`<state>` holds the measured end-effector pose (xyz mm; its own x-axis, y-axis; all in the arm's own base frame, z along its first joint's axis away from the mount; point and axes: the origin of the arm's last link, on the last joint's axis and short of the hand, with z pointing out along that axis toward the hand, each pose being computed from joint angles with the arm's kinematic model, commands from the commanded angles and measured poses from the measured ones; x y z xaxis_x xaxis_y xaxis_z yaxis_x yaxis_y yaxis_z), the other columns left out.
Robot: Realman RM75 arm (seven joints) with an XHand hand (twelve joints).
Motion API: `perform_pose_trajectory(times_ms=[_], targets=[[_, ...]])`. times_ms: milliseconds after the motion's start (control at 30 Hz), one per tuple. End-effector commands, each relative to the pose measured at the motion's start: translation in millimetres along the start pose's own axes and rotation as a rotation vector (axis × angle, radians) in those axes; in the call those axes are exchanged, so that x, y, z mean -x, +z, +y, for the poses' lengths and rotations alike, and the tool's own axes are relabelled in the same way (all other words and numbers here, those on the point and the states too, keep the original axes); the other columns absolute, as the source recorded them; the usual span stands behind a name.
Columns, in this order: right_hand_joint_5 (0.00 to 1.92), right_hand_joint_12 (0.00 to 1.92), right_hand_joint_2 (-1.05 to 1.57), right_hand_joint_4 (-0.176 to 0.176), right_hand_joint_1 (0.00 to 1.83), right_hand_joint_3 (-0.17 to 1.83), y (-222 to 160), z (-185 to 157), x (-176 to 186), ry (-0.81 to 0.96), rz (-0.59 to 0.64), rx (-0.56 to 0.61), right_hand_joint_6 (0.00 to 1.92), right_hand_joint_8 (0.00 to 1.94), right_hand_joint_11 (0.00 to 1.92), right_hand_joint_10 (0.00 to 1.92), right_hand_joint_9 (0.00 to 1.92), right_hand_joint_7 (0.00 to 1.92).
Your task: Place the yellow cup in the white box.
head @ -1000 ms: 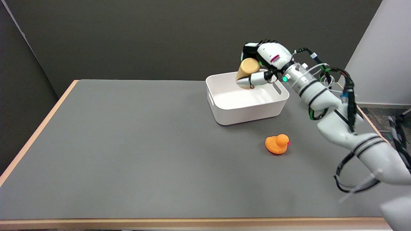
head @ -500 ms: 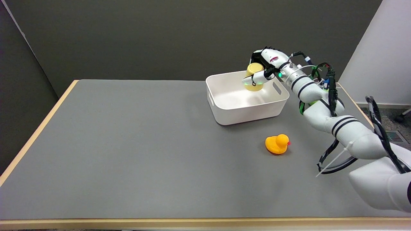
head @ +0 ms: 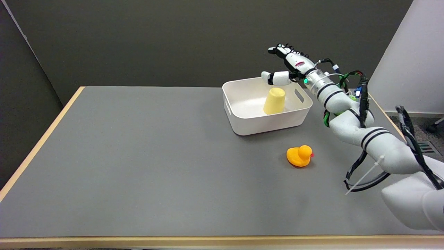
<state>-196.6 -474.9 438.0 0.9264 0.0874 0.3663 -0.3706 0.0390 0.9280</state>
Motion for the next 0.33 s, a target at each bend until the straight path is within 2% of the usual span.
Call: perform_pose_trajectory(times_ms=[33, 133, 200, 267, 333], targets=[[0.09, 0.96, 0.54, 0.083, 0.44, 0.85, -63, -5, -38, 0.105, 0.142, -0.112, 0.37, 0.00, 0.00, 0.08, 0.00, 0.00], [0.07, 0.91, 0.53, 0.061, 0.44, 0.87, -89, -4, -44, 0.291, 0.248, -0.179, 0.34, 0.00, 0.00, 0.03, 0.00, 0.00], [0.06, 0.91, 0.55, 0.050, 0.44, 0.88, -112, 0, -47, 0.411, 0.361, -0.238, 0.33, 0.00, 0.00, 0.05, 0.00, 0.00], [0.07, 0.94, 0.58, 0.055, 0.44, 0.87, -126, 4, -48, 0.457, 0.434, -0.254, 0.33, 0.03, 0.00, 0.10, 0.00, 0.00], [0.07, 0.95, 0.56, 0.039, 0.43, 0.91, -140, 12, -45, 0.501, 0.477, -0.240, 0.40, 0.11, 0.00, 0.19, 0.00, 0.00]])
